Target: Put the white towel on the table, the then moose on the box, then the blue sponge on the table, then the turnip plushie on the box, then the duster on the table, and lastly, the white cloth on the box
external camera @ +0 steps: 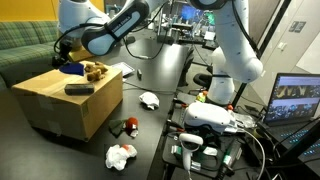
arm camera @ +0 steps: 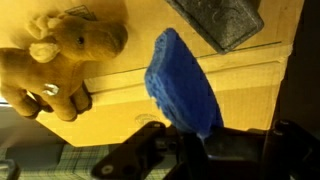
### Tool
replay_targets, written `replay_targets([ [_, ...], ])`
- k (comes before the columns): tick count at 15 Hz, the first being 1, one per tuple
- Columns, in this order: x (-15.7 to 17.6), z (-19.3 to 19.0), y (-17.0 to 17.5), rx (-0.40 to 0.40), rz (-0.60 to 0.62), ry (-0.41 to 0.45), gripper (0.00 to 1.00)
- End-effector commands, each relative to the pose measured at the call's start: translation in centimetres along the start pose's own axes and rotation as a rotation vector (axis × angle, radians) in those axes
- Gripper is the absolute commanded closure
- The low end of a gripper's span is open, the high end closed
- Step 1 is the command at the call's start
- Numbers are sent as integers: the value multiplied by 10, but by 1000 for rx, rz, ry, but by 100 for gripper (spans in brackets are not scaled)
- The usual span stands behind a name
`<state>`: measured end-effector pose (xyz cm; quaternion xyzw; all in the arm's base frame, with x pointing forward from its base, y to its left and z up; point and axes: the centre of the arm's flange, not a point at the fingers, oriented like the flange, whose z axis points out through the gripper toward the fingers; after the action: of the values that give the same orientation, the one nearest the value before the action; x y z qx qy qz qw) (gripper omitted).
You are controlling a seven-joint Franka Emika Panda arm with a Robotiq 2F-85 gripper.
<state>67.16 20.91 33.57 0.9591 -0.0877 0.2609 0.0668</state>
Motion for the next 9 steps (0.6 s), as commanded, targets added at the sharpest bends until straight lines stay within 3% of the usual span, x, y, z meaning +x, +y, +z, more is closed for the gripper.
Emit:
replay_targets([
  [1,-36,-43,32,8,-14,-23,100],
  [9,-134,-68,97,1,-18,-190,100],
])
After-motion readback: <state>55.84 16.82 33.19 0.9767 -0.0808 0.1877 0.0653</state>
